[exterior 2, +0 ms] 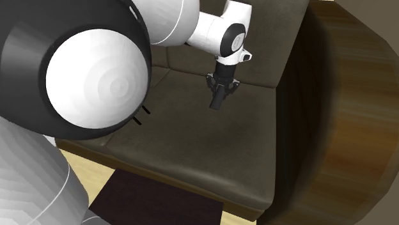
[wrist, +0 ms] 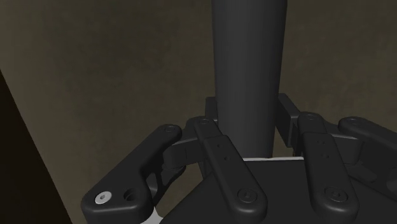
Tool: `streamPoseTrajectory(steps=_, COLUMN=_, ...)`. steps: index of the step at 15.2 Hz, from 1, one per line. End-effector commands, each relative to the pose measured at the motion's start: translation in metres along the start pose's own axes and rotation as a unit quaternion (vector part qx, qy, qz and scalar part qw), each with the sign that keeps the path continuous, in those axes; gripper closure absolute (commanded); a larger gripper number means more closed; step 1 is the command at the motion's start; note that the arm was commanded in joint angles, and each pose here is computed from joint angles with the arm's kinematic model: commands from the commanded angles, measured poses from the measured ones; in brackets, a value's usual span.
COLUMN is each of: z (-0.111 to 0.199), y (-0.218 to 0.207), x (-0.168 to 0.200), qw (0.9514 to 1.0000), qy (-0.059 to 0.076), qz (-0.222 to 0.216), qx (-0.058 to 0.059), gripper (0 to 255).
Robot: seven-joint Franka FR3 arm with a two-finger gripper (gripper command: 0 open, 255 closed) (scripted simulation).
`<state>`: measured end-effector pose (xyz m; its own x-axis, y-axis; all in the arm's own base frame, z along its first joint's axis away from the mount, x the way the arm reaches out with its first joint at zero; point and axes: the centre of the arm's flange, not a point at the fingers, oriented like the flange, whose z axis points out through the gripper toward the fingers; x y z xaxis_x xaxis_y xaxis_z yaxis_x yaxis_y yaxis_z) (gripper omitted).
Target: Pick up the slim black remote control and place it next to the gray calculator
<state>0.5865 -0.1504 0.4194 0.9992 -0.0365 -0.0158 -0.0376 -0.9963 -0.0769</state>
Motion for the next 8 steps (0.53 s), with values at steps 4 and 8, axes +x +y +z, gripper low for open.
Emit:
streamPoseTrajectory(steps=4, z=0.002, y=-0.056, x=-0.022, qw=1.0, qy=0.0, qz=0.0, qx=0.0, gripper=255)
streamPoseTrajectory(steps=8, z=0.006, y=-0.105, x=-0.041, qw=1.0, qy=0.0, qz=0.0, qx=0.0, gripper=255)
